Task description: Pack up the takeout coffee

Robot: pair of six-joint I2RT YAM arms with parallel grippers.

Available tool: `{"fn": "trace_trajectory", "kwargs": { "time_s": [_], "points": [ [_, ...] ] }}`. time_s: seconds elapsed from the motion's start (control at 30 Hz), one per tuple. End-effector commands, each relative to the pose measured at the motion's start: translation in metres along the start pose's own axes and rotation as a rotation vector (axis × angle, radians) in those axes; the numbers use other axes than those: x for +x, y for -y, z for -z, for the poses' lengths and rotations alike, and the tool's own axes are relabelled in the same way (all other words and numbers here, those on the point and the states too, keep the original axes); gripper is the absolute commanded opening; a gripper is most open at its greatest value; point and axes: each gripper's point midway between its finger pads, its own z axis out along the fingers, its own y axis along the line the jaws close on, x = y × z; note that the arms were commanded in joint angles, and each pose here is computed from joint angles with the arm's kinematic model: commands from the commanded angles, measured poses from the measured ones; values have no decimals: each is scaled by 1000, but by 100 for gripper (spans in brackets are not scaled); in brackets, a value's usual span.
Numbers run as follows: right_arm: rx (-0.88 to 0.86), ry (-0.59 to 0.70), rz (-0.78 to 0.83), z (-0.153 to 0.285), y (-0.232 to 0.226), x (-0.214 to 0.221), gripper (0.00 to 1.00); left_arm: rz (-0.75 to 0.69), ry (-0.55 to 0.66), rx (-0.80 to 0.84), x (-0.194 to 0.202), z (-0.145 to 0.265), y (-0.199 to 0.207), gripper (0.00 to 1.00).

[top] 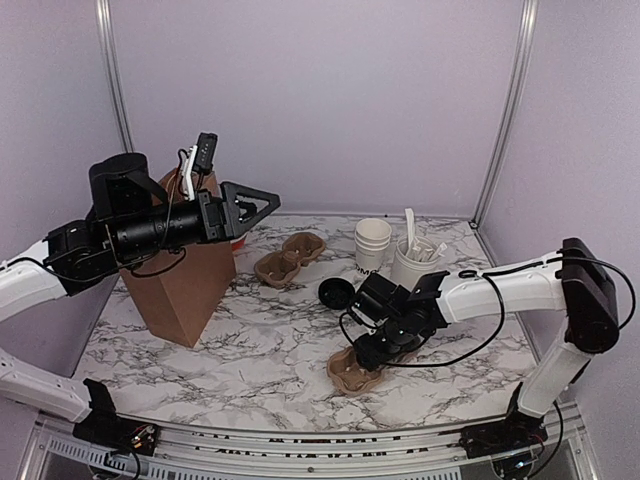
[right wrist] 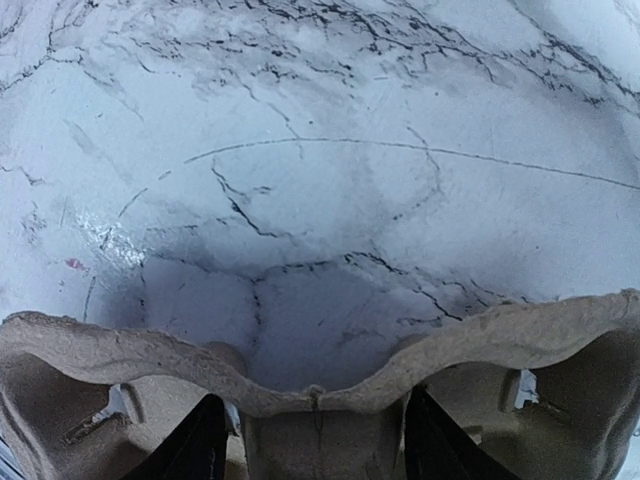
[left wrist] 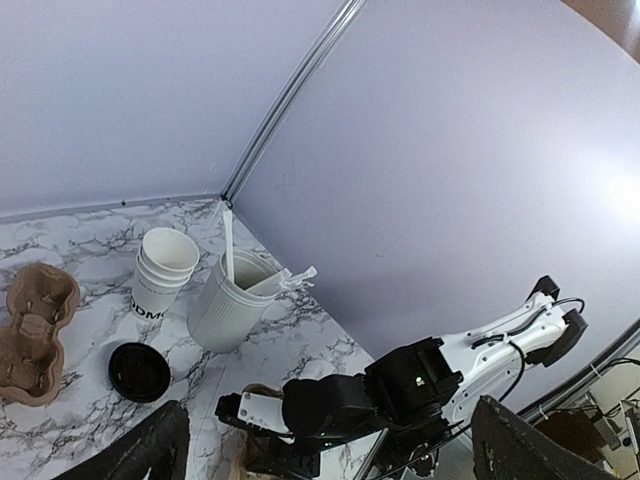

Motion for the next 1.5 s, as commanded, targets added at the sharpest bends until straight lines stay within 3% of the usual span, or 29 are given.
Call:
{"fn": "trace_trajectory", "kwargs": {
  "time_s": [0.0,0.37,1.0,1.47],
  "points": [
    [-12,24,16,-1,-5,-12,58,-55,79,16,-30,18,17,99],
    [7,29,74,-8,-26,-26,48,-61,123,-1,-37,33,17,99],
    [-54,105,185,-20,-96,-111,43,40,-43,-42,48,47,-27,99],
    [-7,269,174,42,-83,-174,40,55,-159,-79,101,58,-53,99]
  ]
}}
